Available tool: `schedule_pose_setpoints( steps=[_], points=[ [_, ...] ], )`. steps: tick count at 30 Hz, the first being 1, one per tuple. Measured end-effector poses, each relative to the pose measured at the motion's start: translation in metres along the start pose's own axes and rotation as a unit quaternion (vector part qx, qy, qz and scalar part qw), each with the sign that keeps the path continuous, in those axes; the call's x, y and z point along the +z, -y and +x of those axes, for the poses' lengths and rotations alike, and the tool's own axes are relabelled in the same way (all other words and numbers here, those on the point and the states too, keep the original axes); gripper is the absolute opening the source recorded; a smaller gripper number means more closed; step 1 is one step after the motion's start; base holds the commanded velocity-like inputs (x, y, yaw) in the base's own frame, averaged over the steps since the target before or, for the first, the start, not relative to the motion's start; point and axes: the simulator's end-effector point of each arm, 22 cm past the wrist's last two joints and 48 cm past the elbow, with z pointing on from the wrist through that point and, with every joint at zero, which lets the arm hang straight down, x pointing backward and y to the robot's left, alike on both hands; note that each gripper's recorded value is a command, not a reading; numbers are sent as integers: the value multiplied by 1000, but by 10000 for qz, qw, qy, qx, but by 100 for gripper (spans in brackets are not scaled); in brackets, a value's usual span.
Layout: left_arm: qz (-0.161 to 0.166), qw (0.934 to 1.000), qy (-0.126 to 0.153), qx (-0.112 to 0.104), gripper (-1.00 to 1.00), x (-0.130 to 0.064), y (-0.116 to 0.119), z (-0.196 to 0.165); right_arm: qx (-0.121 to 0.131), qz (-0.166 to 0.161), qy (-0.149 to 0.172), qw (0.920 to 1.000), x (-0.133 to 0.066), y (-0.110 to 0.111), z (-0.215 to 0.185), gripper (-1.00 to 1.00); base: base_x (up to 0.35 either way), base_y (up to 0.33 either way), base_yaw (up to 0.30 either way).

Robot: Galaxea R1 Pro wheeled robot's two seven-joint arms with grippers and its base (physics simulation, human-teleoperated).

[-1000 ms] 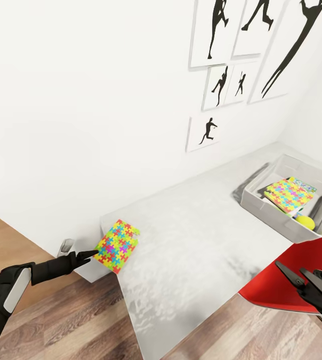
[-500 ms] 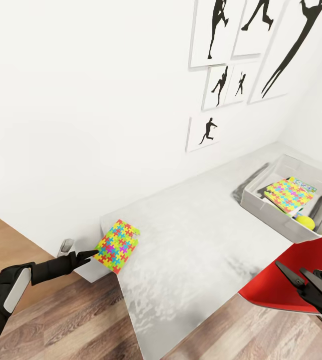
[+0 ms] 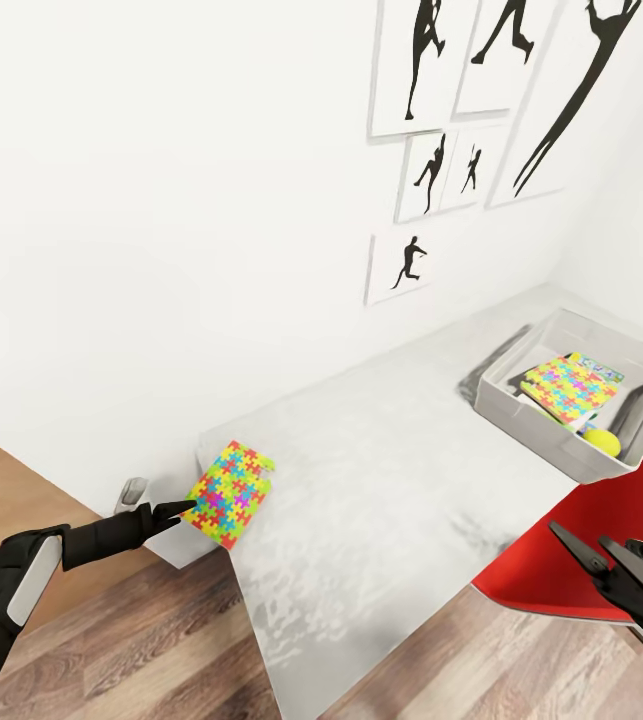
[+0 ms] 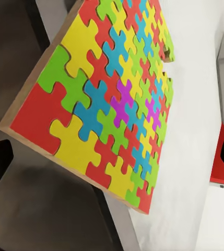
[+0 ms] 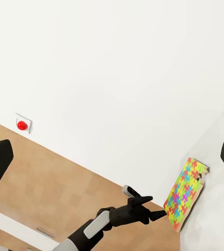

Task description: Put all the toys in the child's room - the three board games (two on the bed and one on the table), the two jigsaw puzzles on the table, and the tennis ball on the table - inside the toy box on the table in the child's room.

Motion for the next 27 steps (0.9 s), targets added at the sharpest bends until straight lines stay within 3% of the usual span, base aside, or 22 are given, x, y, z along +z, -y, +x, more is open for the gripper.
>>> schedule_pose_setpoints(
  steps=[27],
  points=[
    [-2, 9999, 103, -29, 100, -3, -3, -6, -1, 4, 0, 10000, 0, 2, 0, 100, 0, 0, -1]
  ],
)
